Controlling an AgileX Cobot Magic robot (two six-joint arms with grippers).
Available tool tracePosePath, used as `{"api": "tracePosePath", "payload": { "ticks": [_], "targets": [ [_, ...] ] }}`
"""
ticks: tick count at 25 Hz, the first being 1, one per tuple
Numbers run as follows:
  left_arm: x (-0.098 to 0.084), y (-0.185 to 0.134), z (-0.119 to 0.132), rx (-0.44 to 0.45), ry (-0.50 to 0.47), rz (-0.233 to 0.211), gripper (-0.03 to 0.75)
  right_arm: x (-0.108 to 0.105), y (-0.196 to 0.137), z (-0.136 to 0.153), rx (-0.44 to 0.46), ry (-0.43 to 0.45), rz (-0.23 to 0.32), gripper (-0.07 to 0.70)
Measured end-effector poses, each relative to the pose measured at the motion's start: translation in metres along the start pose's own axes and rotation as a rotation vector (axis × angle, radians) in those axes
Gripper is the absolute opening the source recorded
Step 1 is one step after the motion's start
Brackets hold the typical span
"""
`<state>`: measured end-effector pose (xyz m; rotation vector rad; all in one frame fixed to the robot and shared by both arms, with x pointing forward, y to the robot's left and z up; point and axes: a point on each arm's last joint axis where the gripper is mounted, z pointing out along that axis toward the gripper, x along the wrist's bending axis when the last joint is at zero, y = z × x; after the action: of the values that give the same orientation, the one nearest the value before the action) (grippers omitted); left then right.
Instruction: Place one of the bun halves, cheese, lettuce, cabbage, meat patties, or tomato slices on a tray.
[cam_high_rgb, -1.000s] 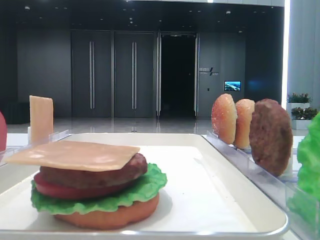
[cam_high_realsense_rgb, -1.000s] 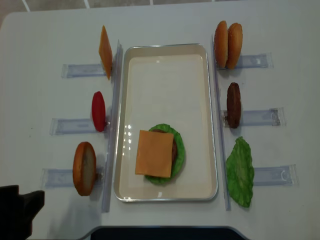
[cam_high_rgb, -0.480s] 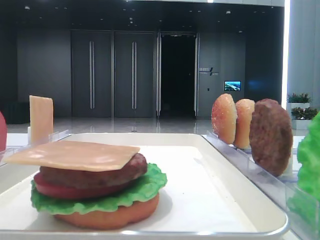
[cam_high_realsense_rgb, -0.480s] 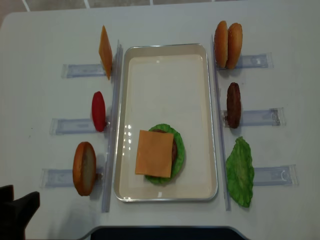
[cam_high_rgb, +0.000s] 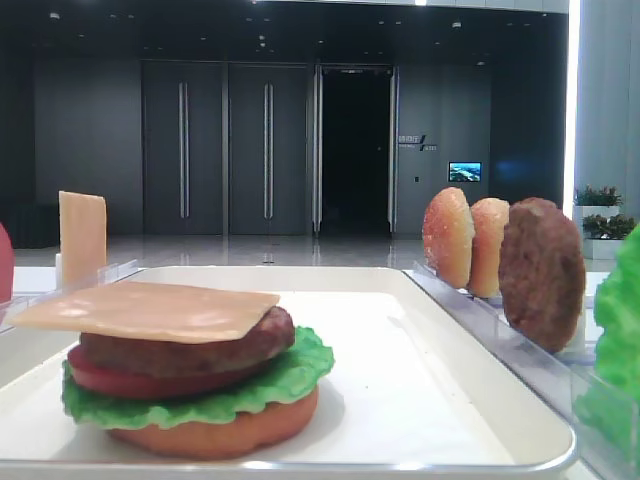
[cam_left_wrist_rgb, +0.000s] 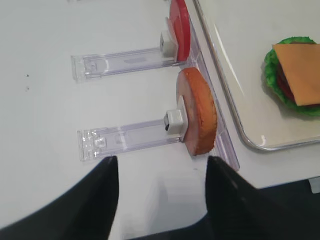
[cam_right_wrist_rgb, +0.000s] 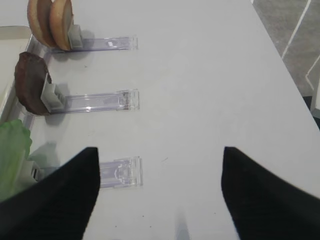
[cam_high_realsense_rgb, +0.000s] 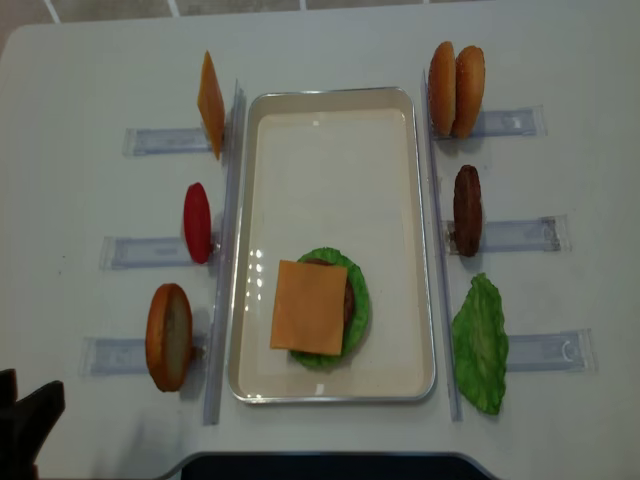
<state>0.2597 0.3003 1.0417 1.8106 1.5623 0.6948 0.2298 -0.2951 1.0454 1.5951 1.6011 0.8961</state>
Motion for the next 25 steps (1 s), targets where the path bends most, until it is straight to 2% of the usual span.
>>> {"api": "tracePosePath", "payload": {
  "ticks": [3, 10, 15, 19, 25],
  "targets": [
    [0.001, -0.003, -0.003, -0.03, 0.025, -0.014, 0.388, 0.0, 0.0, 0.0, 0.0, 0.0, 0.0, 0.515],
    [0.002, -0.009, -0.011, -0.098, 0.105, -0.08, 0.326, 0.0, 0.0, 0.0, 0.0, 0.0, 0.0, 0.515],
    [0.003, -0.011, -0.013, -0.111, 0.164, -0.126, 0.305, 0.0, 0.0, 0.0, 0.0, 0.0, 0.0, 0.515],
    [0.002, -0.011, -0.014, -0.118, 0.174, -0.134, 0.303, 0.0, 0.0, 0.0, 0.0, 0.0, 0.0, 0.515],
    [0.001, -0.018, -0.021, -0.188, 0.176, -0.13, 0.303, 0.0, 0.0, 0.0, 0.0, 0.0, 0.0, 0.515]
  ]
}}
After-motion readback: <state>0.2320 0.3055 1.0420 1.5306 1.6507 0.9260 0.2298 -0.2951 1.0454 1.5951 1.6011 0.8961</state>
